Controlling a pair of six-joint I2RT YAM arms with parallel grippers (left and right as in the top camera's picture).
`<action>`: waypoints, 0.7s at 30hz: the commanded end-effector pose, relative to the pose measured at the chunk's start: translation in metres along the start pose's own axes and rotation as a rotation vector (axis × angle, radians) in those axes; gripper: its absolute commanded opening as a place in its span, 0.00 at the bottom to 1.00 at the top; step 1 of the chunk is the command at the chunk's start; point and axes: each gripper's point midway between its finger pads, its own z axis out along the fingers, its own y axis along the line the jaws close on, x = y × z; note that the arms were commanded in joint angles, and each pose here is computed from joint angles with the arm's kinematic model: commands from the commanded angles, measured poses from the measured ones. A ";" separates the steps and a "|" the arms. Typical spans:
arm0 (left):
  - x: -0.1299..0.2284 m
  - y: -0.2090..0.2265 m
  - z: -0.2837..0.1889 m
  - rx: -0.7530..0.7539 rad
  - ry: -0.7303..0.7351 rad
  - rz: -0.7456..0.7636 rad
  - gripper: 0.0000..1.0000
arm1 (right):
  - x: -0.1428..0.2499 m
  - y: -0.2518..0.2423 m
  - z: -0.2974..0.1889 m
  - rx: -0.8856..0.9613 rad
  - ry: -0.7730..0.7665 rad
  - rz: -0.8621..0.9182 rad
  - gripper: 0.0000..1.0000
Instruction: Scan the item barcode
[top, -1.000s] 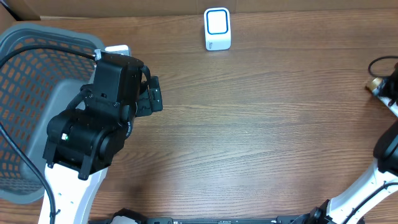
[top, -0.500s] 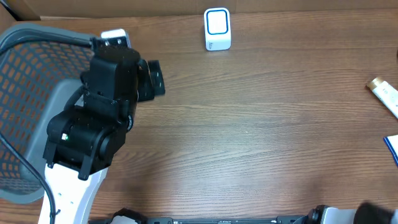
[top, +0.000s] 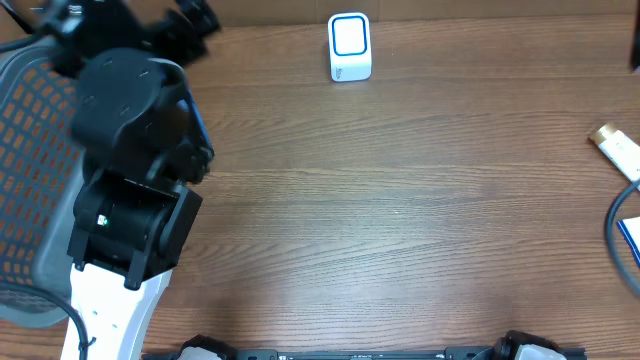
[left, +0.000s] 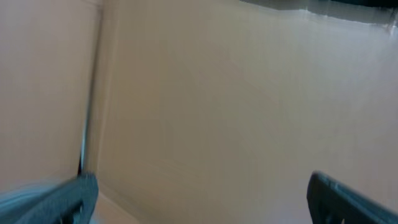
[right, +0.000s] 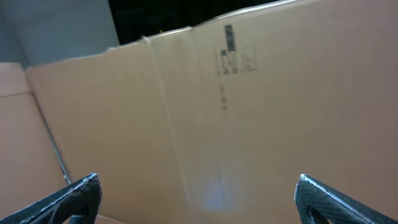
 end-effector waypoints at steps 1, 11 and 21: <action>-0.033 0.009 -0.004 -0.058 -0.099 0.261 1.00 | 0.003 0.010 -0.017 0.027 -0.047 -0.013 1.00; -0.027 0.031 -0.019 -0.054 -0.034 0.651 1.00 | 0.038 0.001 -0.014 0.052 -0.050 0.004 1.00; -0.030 0.136 -0.100 -0.103 -0.057 0.499 1.00 | 0.076 0.025 -0.019 -0.038 0.004 0.037 1.00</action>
